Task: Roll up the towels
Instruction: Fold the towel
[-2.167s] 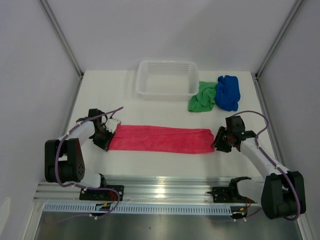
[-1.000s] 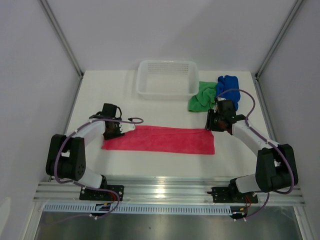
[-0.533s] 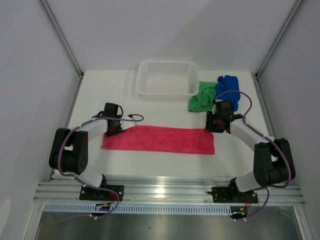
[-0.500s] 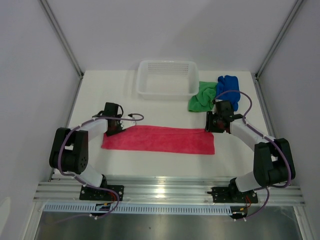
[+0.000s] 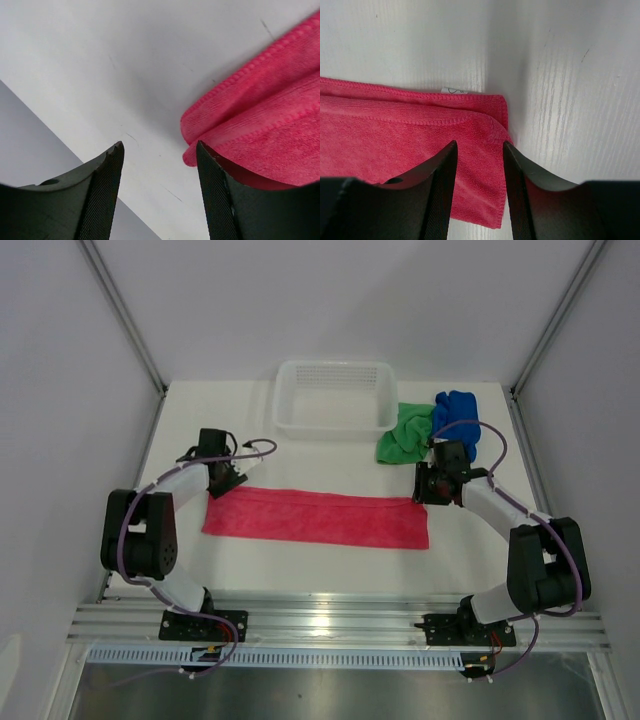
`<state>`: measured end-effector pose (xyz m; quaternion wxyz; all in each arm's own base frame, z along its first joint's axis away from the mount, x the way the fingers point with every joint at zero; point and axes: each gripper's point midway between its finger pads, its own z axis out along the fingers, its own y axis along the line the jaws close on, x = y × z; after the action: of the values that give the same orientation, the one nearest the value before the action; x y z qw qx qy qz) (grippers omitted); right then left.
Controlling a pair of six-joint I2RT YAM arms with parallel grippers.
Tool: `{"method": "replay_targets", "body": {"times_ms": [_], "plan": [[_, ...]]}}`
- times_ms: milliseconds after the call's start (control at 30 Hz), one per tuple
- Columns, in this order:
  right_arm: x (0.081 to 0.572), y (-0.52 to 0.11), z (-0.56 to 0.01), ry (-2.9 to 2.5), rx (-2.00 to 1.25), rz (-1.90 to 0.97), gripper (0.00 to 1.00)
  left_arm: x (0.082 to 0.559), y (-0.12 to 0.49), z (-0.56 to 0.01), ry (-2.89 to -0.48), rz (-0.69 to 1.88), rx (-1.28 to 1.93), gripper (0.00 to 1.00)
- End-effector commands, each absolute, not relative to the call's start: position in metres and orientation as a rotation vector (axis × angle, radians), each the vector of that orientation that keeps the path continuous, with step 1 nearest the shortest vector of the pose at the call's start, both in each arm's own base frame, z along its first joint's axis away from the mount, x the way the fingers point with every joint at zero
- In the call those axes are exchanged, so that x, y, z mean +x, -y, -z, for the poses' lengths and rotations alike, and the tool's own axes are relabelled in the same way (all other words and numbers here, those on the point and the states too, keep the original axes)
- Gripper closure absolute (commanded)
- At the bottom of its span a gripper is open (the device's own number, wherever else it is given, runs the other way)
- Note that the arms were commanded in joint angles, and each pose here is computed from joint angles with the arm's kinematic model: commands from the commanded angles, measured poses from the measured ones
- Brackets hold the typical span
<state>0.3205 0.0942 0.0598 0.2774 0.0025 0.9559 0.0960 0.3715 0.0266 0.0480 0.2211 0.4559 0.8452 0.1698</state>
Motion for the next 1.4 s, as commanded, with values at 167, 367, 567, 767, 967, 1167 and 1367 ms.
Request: {"method": "replay_targets", "body": {"times_ms": [167,367,567,767,967,1167,1367], "plan": [[0.325,-0.091,-0.084,-2.489,-0.012,-0.237,0.59,0.369,-0.031,-0.069,-2.311,-0.437,1.197,0.41],[0.318,-0.092,-0.114,-2.417,0.004,-0.199,0.61,0.338,-0.017,-0.084,-2.341,-0.301,1.166,0.56],[0.311,-0.139,-0.095,-2.457,-0.073,-0.438,0.79,0.306,0.005,-0.055,-2.473,-0.079,1.202,0.67],[0.324,-0.174,-0.067,-2.521,-0.085,-0.560,0.91,0.319,0.003,-0.037,-2.519,-0.095,1.191,0.70],[0.331,-0.177,-0.049,-2.560,-0.082,-0.525,0.94,0.335,-0.004,-0.026,-2.552,-0.156,1.165,0.67],[0.337,-0.175,-0.035,-2.591,-0.072,-0.481,0.94,0.351,-0.001,-0.030,-2.547,-0.156,1.098,0.65],[0.347,-0.174,-0.043,-2.577,-0.054,-0.458,0.95,0.358,-0.003,-0.026,-2.553,-0.170,1.101,0.64]]}}
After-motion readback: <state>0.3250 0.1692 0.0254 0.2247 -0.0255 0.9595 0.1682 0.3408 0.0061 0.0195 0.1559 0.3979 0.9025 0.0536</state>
